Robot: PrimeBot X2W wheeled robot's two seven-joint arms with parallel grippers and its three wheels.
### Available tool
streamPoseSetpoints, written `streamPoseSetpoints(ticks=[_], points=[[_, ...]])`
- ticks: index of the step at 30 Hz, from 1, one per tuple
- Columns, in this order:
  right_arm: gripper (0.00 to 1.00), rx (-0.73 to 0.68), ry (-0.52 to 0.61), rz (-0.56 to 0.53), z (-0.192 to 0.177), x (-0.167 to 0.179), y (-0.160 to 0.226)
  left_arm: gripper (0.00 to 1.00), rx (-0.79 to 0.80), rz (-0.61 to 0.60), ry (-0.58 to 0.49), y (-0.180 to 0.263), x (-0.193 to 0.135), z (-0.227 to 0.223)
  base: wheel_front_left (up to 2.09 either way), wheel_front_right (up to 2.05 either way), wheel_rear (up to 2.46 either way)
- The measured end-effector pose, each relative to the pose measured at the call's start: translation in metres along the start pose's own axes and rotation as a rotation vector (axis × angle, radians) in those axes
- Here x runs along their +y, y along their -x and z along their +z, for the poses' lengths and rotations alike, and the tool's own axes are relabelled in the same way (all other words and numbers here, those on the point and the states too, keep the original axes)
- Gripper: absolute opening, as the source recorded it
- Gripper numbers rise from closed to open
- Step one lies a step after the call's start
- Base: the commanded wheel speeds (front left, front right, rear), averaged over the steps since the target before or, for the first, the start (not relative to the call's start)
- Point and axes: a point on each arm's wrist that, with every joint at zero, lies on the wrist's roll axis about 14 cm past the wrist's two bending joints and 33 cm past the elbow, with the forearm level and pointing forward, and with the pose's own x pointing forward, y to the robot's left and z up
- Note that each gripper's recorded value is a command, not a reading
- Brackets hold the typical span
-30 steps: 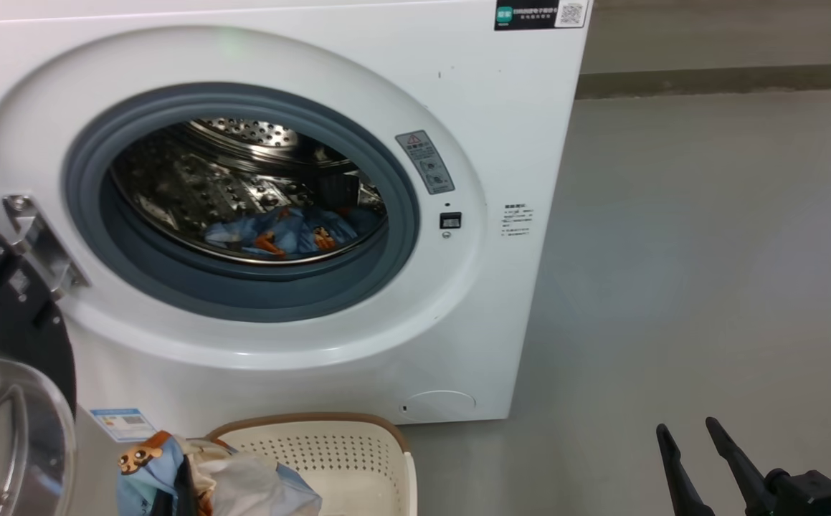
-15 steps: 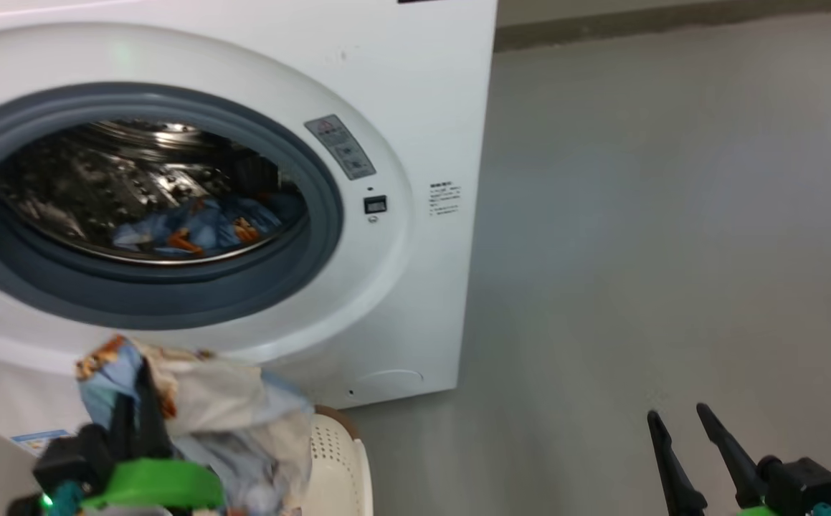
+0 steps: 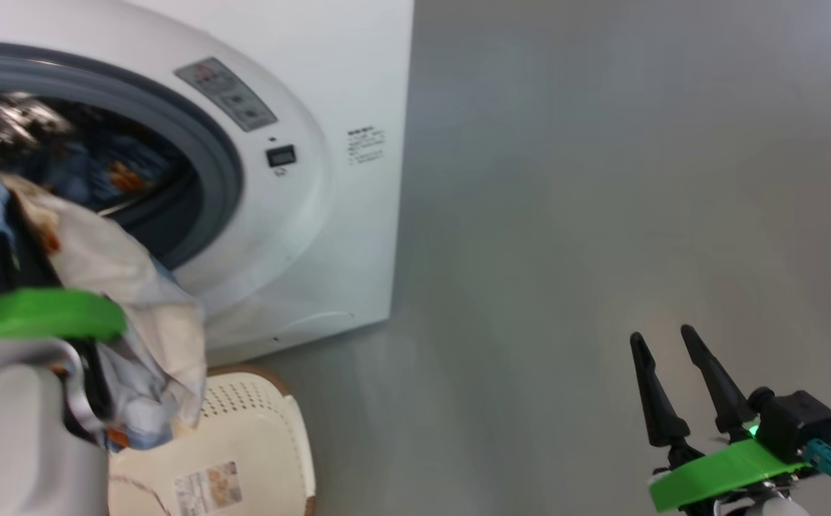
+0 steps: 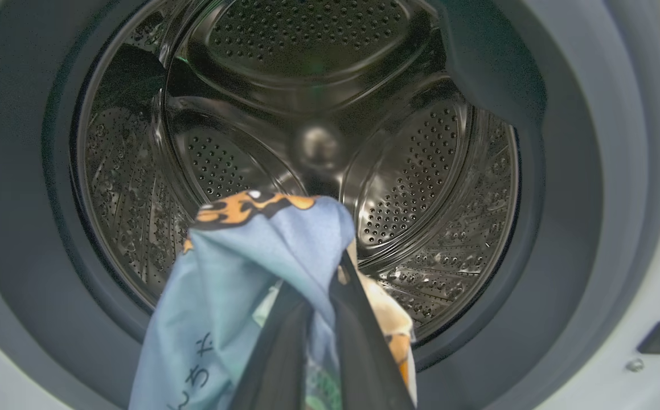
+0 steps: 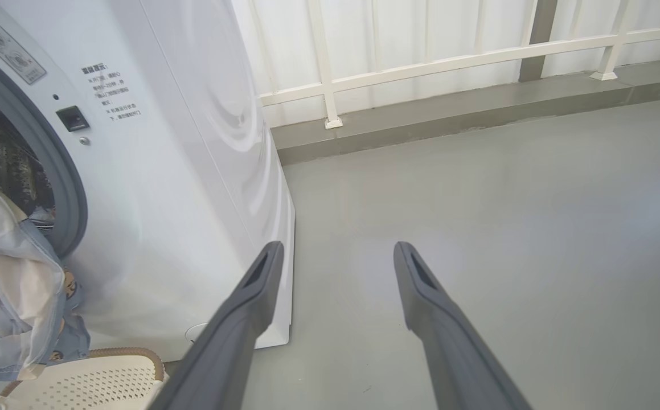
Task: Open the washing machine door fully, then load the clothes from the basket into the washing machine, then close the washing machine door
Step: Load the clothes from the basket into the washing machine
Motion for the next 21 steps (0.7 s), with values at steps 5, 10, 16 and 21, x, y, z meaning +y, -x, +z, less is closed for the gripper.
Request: streamPoseSetpoints(ticks=[5,10,16,21], points=[[1.0,0.031,-0.005,-0.019,-0.011,-0.002,-0.01,0.0,0.032,0.002,-0.021,-0.047,0.0,-0.022,0.0,0.0,0.0],[1.0,0.065,0.003,-0.032,-0.023,-0.004,-0.02,0.0,0.064,-0.002,-0.055,-0.09,0.001,-0.046,0.0,0.0,0.0],[1.0,0.121,0.025,-0.058,-0.04,-0.013,-0.024,0.0,0.124,0.006,-0.055,-0.118,0.003,-0.087,0.0,0.0,0.0],[1.0,0.166,0.062,-0.092,-0.049,-0.028,-0.018,0.0,0.182,0.011,-0.054,-0.124,0.006,-0.121,0.0,0.0,0.0]])
